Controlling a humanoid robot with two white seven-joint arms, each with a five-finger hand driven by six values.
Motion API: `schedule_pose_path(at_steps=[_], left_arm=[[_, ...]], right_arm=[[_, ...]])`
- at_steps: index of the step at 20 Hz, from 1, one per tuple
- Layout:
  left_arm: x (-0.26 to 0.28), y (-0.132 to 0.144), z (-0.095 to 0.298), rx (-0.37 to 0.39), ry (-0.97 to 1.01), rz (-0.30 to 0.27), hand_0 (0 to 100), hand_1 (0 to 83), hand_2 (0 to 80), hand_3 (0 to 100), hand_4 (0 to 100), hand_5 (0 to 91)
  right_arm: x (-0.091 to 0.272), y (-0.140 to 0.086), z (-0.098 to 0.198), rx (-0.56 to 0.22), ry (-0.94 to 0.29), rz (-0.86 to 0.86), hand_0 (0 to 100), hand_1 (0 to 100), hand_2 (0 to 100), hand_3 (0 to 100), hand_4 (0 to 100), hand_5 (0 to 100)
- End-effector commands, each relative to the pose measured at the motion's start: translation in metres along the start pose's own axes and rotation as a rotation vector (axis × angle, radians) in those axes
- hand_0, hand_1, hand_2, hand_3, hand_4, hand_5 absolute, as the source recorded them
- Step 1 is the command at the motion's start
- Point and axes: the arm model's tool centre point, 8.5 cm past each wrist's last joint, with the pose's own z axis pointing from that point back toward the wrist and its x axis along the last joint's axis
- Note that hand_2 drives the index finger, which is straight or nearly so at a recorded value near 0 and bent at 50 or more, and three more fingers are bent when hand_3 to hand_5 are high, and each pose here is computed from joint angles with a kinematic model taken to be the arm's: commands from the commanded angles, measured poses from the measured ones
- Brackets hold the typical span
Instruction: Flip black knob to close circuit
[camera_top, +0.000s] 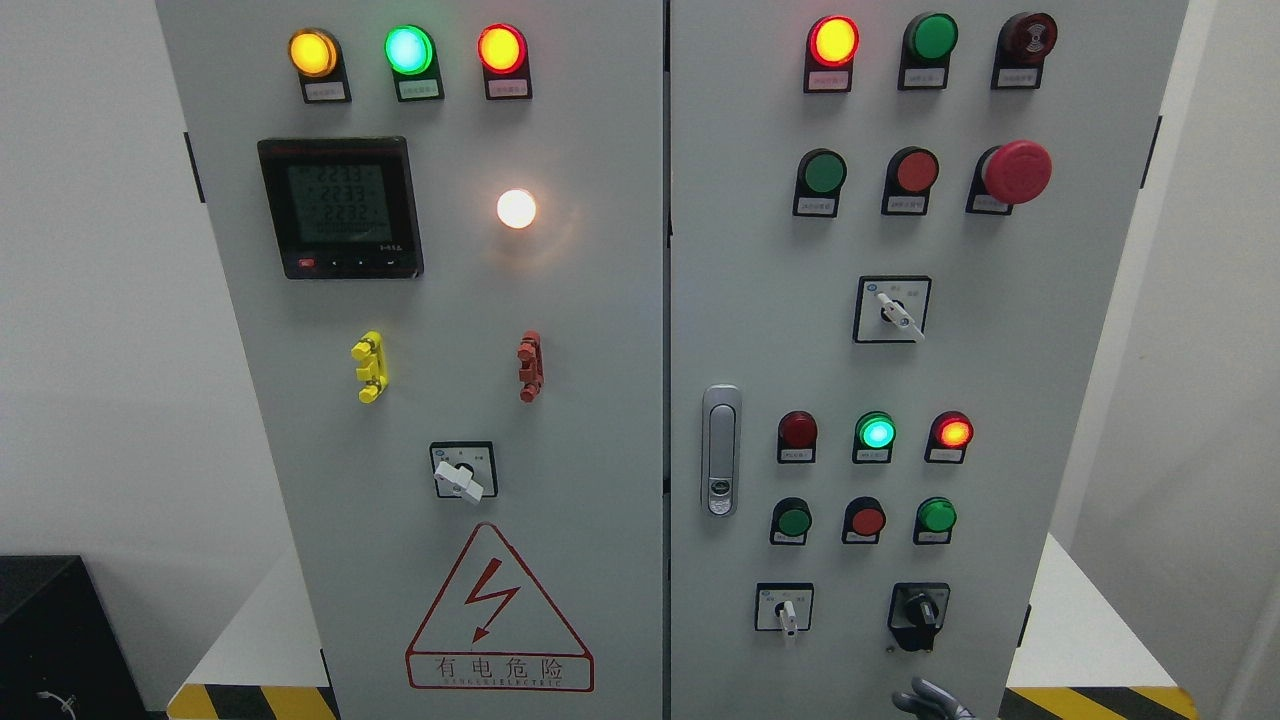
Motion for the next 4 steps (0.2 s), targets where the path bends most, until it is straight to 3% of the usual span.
schedule_pose_path(at_steps=[1, 4], left_arm=[[-0.0138, 0.0006, 0.0016, 0.001, 0.021, 0.001, 12, 55.6, 0.0, 0, 0, 0.0], [-0.0133, 0.0005, 0.0015, 0.001, 0.020, 0.001, 12, 55.6, 0.0, 0, 0, 0.0]], right_arm=[[-0.0029, -0.0110, 0.0065, -0.061, -0.012, -0.074, 0, 0, 0, 0, 0, 0], [-0.0026, -0.0124, 0.0070, -0.065, -0.013, -0.072, 0, 0, 0, 0, 0, 0]])
